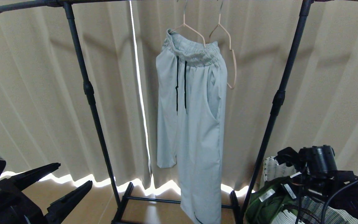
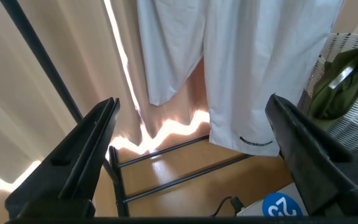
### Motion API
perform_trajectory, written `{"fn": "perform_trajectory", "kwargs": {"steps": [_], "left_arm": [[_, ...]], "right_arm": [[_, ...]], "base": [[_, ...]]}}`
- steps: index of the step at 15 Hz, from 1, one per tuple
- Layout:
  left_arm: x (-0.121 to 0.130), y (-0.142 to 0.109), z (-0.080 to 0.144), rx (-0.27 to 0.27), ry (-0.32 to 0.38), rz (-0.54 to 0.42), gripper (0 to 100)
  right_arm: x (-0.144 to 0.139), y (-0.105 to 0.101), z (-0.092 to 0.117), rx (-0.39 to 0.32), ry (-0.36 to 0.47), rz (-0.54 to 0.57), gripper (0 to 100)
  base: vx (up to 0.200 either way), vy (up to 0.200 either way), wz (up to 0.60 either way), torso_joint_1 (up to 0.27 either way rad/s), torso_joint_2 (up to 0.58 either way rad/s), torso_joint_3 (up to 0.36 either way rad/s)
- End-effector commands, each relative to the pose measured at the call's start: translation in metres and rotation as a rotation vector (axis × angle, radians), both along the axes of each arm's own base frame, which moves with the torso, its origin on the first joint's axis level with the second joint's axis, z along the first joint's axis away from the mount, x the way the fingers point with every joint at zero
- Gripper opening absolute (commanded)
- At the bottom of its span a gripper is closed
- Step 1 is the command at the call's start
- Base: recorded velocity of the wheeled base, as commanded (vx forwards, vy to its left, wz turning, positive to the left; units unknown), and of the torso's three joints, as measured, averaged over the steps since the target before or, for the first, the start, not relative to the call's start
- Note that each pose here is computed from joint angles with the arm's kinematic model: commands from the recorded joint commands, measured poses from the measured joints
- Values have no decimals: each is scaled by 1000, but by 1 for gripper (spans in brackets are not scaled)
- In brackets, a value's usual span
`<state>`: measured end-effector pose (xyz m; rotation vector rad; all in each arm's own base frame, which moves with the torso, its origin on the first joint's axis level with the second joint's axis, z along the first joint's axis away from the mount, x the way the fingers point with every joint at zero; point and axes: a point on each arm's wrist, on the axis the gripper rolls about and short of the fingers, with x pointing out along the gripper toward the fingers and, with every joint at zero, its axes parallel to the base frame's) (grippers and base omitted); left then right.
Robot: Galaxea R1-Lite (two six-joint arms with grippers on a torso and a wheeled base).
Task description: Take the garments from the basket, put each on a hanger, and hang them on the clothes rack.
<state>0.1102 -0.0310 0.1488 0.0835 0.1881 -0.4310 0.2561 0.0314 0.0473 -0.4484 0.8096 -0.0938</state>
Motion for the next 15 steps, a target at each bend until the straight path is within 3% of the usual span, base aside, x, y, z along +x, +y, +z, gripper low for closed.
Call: {"fn": "perform_trajectory", "kwargs": {"steps": [1, 2, 3, 6, 11, 15], "left_arm": [[-1, 0, -3, 5, 13, -1, 100], [-1, 0, -3, 5, 13, -1, 100], [-5, 1, -9, 15, 25, -4, 100], [-6, 0, -15, 30, 46, -14, 100], [-2, -1, -10, 100, 0, -32, 100], [8, -5, -9, 125, 16, -53, 100]], "right_arm": [[-6, 1, 32, 54, -148, 0, 0], [-6, 1, 32, 54, -148, 0, 0], [-17, 10, 72, 147, -369, 77, 0], [-32, 16, 105, 188, -496, 146, 0], [-40, 32, 121, 242, -549, 259, 0], [-35, 48, 130, 278, -571, 340, 0]], "base": [[0, 0, 0, 0, 0, 0], [0, 0, 0, 0, 0, 0], [0, 0, 0, 0, 0, 0], [-67, 0, 0, 1, 2, 2], [-200, 0, 0, 0, 2, 2], [-150, 0, 0, 3, 2, 3]]}}
